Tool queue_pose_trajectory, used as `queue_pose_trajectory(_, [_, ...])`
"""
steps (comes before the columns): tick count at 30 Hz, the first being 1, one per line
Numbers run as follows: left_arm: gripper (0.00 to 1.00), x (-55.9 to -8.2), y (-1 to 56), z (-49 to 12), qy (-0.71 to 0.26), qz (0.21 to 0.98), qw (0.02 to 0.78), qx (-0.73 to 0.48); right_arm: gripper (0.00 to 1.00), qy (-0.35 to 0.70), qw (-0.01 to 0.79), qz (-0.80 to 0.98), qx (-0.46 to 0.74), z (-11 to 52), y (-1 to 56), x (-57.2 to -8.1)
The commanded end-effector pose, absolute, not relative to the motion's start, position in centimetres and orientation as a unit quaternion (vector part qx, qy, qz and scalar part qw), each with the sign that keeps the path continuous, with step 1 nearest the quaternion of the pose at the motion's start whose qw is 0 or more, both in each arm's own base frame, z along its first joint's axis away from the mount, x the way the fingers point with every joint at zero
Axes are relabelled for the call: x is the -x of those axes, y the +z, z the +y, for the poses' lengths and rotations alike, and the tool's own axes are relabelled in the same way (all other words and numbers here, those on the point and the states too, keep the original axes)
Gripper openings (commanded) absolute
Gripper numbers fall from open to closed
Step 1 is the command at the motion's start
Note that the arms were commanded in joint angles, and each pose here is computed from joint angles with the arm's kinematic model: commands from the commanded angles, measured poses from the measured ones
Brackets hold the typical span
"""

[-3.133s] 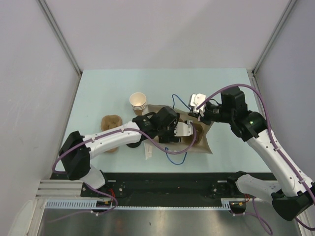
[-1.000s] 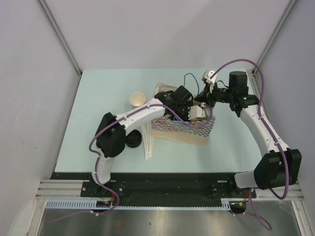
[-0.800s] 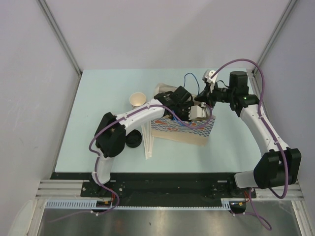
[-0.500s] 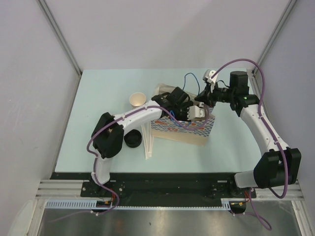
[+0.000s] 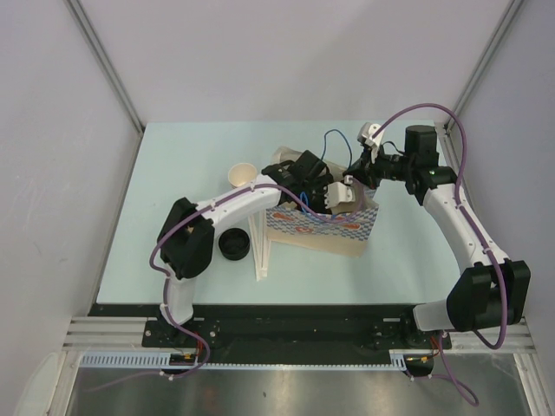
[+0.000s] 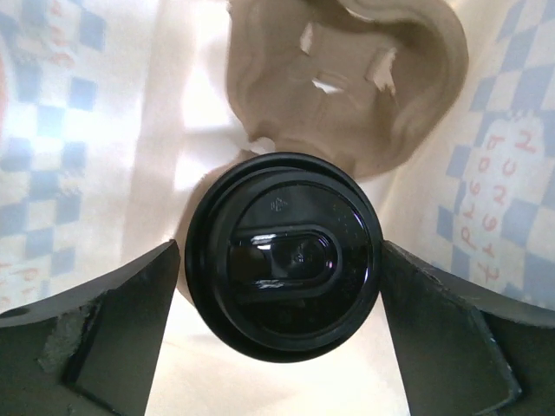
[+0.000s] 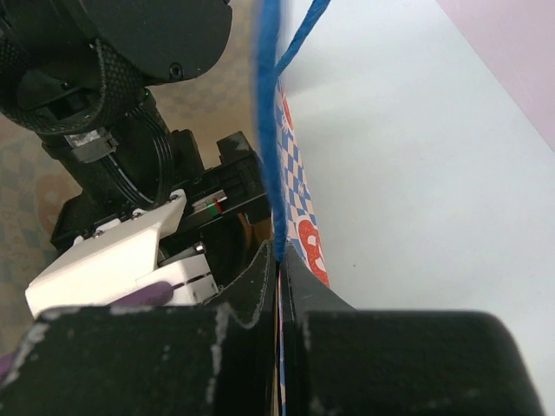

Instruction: Pack the takeout coffee

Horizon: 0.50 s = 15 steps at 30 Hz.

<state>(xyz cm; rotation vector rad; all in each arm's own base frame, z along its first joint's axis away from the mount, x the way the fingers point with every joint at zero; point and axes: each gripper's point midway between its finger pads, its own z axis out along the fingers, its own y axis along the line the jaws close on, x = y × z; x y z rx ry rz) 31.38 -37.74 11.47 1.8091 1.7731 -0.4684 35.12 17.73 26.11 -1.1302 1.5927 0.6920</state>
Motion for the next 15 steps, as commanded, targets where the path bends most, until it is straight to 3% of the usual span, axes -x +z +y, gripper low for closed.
queue_pose_trajectory(1, [0.99,-31.2,12.9,-36.1,-0.172,0.687,0.264,-0.655,0.00,0.305,0.506,0.655,0.472,18.2,26.1,-34.8])
queue_pose_trajectory(15, [1.00,-31.3,19.8,-37.5,-0.203,0.665,0.328,-0.640,0.00,0.303,0.508,0.652,0.475,18.2,26.0,-35.0])
